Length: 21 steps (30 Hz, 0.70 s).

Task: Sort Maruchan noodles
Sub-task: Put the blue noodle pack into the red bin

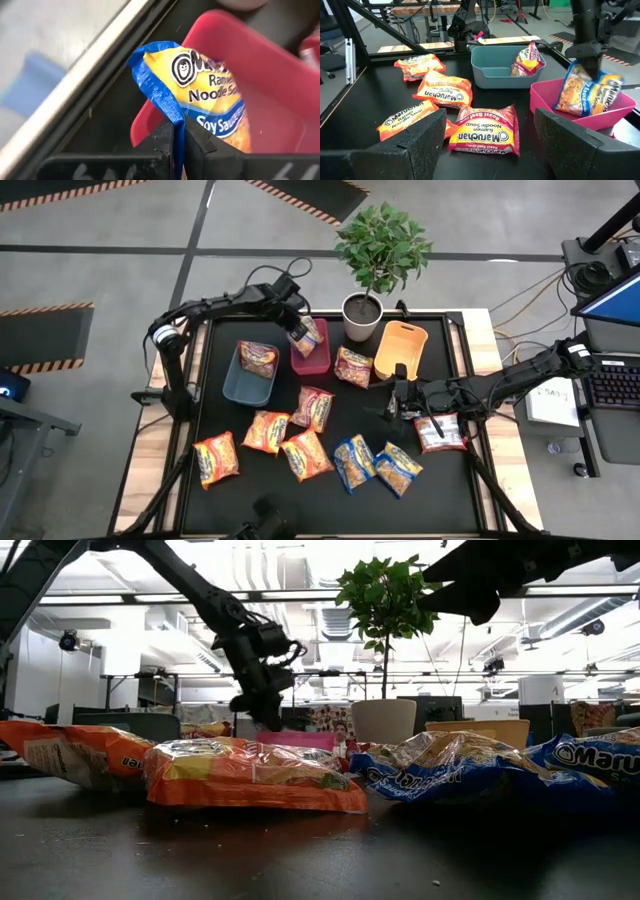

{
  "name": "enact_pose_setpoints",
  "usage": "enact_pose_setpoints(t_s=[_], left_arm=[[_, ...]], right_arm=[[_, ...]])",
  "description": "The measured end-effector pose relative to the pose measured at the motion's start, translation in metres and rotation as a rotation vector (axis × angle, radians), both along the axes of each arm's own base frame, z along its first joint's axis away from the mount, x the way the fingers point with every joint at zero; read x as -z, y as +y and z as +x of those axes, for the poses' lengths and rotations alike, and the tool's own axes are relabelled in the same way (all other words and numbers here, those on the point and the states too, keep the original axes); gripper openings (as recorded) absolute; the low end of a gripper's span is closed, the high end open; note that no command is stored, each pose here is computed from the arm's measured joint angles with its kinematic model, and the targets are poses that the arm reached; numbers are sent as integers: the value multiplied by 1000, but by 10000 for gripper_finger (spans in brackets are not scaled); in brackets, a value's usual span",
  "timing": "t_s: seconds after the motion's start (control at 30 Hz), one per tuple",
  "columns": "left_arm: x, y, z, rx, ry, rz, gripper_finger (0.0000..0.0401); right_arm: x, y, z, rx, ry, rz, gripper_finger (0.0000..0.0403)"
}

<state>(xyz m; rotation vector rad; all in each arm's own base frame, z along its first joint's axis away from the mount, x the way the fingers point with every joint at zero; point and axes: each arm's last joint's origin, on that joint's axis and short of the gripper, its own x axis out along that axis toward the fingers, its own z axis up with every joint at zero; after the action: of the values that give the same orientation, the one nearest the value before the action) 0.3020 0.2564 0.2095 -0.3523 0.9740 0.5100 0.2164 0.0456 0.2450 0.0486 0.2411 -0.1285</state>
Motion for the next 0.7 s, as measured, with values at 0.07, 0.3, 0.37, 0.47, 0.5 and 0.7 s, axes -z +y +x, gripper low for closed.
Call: enact_pose_setpoints(t_s=[0.07,0.3,0.37,0.47,0.5,0.7], left_arm=[[-6,-3,8,77,-20,63,1],[-13,-26,33,499,37,309,0],[-14,-29,36,555,42,355,0],[-20,-28,39,549,39,390,0],[-23,-27,40,548,35,400,0],[-37,-23,45,603,12,488,0]], right_arm=[[0,0,0,0,0,0,288],[0,0,0,-1,1,-3,288],[0,0,0,-1,0,-3,288],[0,0,0,-1,0,-3,288],[0,0,0,-1,0,-3,288],[0,0,0,-1,1,-5,288]])
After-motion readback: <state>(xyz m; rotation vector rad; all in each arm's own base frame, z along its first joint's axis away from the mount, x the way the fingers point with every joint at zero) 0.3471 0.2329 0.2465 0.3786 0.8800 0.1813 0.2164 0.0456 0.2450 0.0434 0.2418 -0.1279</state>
